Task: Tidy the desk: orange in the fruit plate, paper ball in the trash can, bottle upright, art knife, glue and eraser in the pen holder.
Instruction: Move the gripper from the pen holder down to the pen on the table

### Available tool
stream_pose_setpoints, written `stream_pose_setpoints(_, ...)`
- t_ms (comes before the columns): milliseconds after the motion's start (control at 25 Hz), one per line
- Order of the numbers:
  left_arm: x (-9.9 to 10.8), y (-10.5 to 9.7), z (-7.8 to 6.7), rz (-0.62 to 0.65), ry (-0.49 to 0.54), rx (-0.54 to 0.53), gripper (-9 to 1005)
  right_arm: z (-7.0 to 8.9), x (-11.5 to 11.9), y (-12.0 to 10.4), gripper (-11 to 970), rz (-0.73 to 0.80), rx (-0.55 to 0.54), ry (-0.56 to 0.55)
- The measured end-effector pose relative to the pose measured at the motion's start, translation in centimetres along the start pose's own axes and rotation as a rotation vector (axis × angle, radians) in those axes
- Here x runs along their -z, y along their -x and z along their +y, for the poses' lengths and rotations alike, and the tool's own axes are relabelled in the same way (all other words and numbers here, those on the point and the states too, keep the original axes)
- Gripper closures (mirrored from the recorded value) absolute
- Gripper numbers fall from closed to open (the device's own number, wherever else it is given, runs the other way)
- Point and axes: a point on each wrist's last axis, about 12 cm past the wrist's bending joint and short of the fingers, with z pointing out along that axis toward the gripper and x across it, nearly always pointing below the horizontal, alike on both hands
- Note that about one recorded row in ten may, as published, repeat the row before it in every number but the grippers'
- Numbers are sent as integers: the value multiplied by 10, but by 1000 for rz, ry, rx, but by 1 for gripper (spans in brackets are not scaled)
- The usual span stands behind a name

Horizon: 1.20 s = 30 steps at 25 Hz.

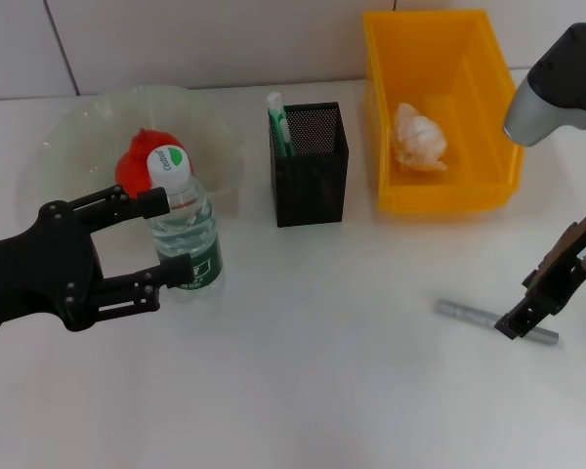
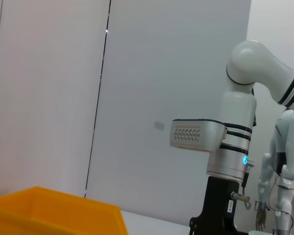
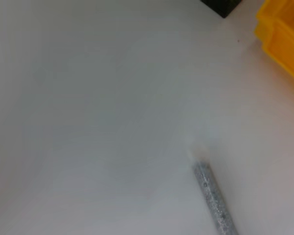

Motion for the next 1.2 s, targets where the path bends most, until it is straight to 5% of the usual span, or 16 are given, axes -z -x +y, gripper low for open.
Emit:
stream_pose_setpoints(560, -3, 1, 1, -3, -7, -4, 190, -4, -6, -1, 285, 41, 42, -20)
stream_pose_setpoints(840, -3, 0, 1, -3, -4, -4, 190, 2, -11, 3, 293, 64, 257, -34)
stream_pose_setpoints(1200, -4, 0, 1, -5, -6, 2, 190, 1, -18, 7, 303, 90, 376, -80)
